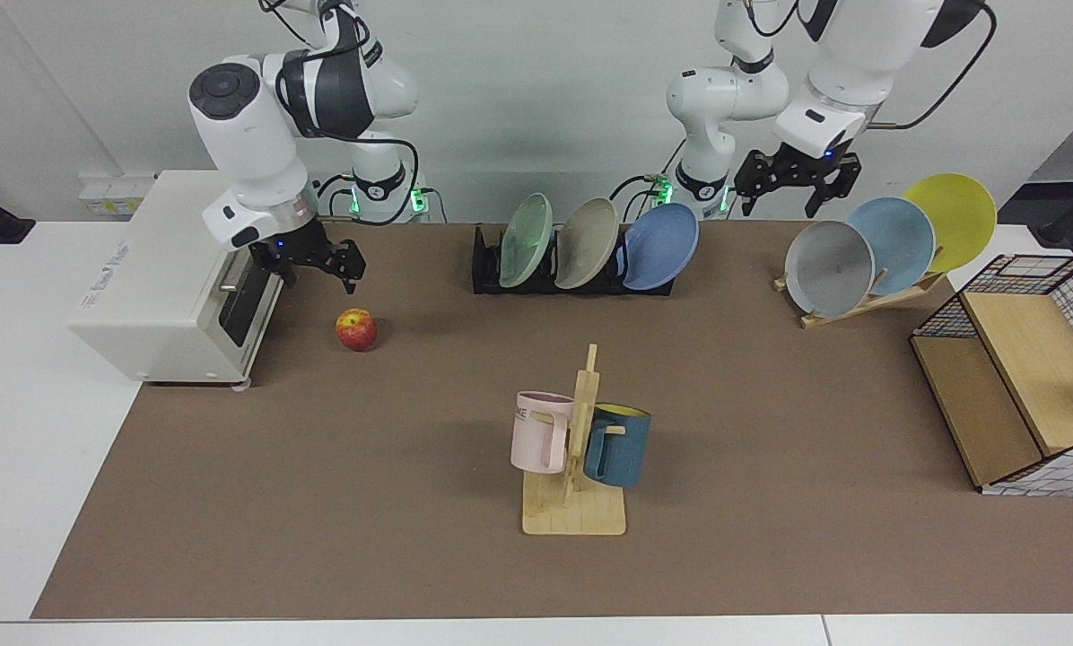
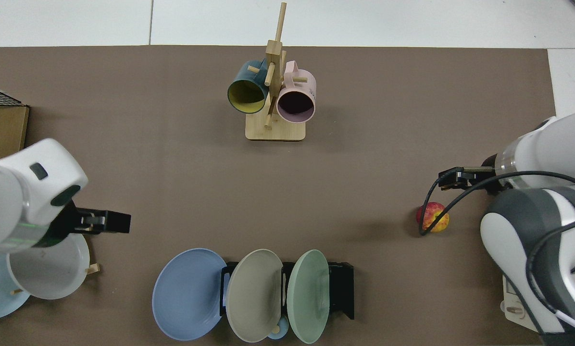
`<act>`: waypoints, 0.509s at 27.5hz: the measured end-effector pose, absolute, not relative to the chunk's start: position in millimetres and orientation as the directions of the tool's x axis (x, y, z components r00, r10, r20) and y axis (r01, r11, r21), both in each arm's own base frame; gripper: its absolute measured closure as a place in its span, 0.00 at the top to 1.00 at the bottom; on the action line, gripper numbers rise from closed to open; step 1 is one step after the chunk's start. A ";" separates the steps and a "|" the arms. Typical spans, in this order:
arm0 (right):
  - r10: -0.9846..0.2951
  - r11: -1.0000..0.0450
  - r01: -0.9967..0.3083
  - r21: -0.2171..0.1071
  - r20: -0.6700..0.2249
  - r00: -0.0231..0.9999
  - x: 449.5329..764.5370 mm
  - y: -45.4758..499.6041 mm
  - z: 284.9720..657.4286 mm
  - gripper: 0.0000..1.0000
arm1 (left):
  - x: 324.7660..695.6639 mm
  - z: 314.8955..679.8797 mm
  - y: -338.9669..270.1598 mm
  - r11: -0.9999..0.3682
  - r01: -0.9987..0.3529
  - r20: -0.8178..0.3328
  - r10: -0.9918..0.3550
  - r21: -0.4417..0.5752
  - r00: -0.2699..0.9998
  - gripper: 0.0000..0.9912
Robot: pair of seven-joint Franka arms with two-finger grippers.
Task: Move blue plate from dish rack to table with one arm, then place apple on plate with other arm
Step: 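Reach the left gripper to the blue plate while the right gripper reaches the apple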
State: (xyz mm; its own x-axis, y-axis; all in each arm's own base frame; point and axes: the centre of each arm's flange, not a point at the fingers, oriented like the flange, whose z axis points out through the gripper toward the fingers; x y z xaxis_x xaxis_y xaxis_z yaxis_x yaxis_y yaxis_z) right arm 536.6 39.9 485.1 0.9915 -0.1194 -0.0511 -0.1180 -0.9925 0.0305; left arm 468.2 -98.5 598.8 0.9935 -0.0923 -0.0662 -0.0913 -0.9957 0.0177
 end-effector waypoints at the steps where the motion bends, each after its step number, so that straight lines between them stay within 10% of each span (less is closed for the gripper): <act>1: -0.120 -0.992 -0.118 0.031 -0.054 0.991 535.0 40.4 475.4 1.00 | 459.3 591.6 -100.0 -0.995 -0.094 -0.075 -0.096 0.027 0.993 1.00; 14: -0.111 -0.994 -0.110 0.026 -0.041 0.993 511.8 55.5 375.0 1.00 | 401.1 480.8 -124.0 -0.986 -0.165 -0.187 -0.163 0.004 0.969 1.00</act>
State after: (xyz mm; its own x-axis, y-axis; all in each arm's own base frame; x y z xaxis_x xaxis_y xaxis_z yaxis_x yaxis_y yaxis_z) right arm 511.8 55.5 375.0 0.9930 -0.1108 -0.0409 -0.1097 -0.9936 0.0264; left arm 401.1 -124.0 480.8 0.9687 -0.1630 -0.1871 -0.1652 -0.9862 0.0039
